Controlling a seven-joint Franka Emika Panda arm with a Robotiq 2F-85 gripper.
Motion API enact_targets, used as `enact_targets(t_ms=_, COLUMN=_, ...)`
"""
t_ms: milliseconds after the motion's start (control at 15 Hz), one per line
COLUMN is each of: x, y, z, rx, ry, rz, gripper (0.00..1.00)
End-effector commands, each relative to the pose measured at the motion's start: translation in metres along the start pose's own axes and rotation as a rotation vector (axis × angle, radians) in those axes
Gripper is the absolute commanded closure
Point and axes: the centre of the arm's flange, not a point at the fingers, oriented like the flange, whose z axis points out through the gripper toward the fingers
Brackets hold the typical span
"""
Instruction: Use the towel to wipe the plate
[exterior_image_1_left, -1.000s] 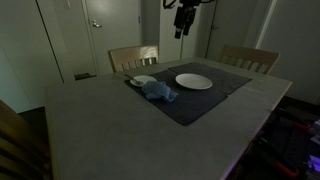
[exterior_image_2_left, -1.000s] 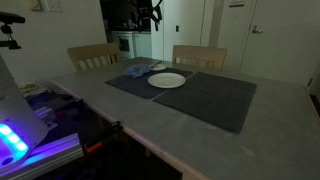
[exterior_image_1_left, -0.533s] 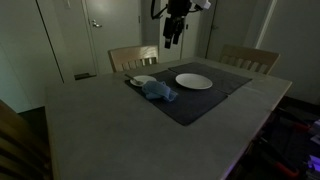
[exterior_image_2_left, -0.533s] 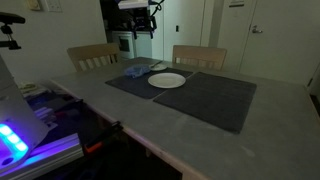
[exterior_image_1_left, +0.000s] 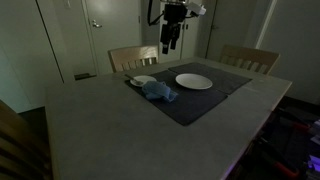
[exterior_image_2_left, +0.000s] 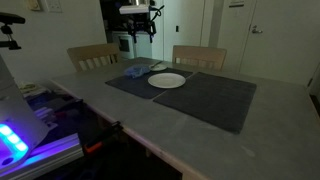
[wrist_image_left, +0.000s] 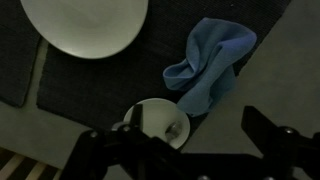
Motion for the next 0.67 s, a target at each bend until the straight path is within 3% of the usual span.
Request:
enact_targets(t_ms=0, x=0.002, y=-0.003, z=0.011, rx=-0.003, ry=-0.006, rz=0.016, gripper=0.0)
enact_targets(t_ms=600, x=0.011, y=-0.027, z=0.061, rx=0.07, ry=0.069, rz=0.171, gripper=0.0)
